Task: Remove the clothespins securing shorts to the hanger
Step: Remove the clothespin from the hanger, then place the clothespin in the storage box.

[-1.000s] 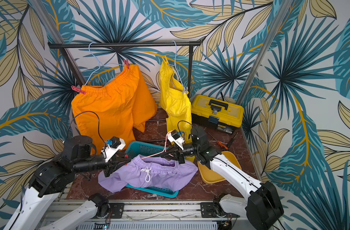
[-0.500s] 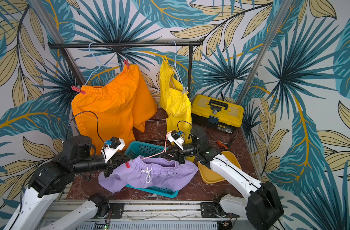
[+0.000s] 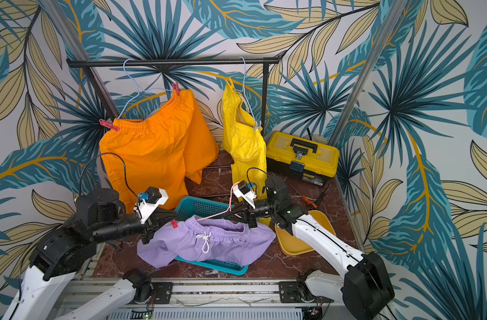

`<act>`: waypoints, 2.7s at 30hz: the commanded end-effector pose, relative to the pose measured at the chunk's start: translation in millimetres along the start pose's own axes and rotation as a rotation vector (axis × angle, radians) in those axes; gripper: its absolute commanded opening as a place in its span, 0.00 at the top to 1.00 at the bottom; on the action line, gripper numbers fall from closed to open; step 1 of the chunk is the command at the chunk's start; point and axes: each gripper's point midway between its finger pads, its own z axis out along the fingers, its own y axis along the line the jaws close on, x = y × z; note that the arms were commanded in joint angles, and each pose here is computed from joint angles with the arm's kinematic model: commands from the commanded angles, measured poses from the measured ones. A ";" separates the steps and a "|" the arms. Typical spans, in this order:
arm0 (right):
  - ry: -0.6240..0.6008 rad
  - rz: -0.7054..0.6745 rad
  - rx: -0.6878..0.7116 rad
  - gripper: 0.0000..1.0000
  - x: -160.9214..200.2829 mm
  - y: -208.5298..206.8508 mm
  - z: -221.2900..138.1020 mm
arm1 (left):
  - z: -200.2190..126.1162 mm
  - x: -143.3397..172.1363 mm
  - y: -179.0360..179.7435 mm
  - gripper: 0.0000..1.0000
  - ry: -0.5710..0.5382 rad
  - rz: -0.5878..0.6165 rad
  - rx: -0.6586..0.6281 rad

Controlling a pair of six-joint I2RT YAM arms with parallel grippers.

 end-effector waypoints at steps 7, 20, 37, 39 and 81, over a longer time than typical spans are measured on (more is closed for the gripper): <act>0.001 0.019 0.100 1.00 5.5 -34.1 5.3 | -8.0 -27.3 6.1 1.00 -0.059 0.041 -0.034; 0.147 0.124 0.243 1.00 54.8 -93.4 54.9 | 17.2 -17.9 3.0 1.00 -0.104 -0.002 0.036; 0.394 0.306 0.481 0.56 119.3 -137.5 63.8 | 28.1 -8.0 8.7 1.00 -0.134 -0.019 0.017; 0.401 0.317 0.497 0.48 118.2 -136.6 60.7 | 27.0 -7.3 8.9 1.00 -0.136 -0.018 0.012; -0.353 0.007 1.287 0.01 -70.7 18.1 -194.0 | 118.8 -53.9 -37.1 1.00 -0.174 -0.026 0.291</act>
